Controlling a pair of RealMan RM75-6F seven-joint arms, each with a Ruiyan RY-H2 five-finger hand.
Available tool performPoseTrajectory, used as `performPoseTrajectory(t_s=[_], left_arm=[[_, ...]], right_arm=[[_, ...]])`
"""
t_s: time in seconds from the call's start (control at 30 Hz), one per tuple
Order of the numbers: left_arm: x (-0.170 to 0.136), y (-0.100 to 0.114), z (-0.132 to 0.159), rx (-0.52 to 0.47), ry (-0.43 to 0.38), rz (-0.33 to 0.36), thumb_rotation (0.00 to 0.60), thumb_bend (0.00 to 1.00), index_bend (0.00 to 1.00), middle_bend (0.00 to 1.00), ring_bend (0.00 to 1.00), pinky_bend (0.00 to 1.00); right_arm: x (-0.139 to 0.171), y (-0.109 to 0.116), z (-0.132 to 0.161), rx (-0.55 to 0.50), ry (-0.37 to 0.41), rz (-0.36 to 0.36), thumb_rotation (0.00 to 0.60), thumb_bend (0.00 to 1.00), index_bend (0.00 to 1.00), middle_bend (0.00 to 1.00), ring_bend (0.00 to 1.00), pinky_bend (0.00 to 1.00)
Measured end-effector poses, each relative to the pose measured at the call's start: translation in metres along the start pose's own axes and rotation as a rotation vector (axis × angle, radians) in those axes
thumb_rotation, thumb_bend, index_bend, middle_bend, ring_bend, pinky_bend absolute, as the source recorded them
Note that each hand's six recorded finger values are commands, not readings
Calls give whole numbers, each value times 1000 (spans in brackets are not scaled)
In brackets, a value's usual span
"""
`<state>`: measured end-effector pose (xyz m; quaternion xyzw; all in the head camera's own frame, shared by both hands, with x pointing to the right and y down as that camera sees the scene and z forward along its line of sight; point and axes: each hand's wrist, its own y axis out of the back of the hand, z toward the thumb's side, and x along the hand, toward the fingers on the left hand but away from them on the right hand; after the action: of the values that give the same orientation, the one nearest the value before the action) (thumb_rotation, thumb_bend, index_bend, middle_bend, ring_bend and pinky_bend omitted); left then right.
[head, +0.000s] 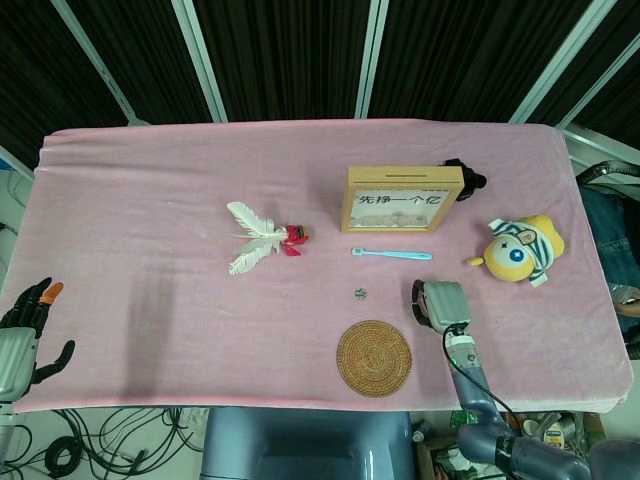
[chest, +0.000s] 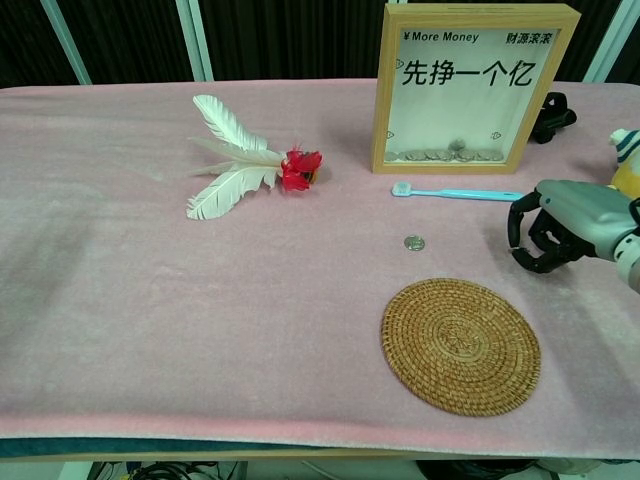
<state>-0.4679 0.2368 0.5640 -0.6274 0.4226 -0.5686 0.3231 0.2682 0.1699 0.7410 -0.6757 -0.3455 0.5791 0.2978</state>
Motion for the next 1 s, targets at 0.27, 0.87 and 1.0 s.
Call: performPoseTrajectory(t_s=[0.27,0.87,1.0], left_arm=[[0,0,0,1,1,-2,600,355,12,1,0,214],[0,0,0,-7,1,-2,600,355,12,1,0,222],[1,0,-1,-14,5,-1,600,355,11,0,0,222]], right_arm=[[0,-1,-1,-3,-2,4,600,348,591,890,948,958],[-3,29,12,-47,41,-45,600,405,633,891,951,956],[-3,51,19,-40,61,-72,600,405,638,891,951,955]])
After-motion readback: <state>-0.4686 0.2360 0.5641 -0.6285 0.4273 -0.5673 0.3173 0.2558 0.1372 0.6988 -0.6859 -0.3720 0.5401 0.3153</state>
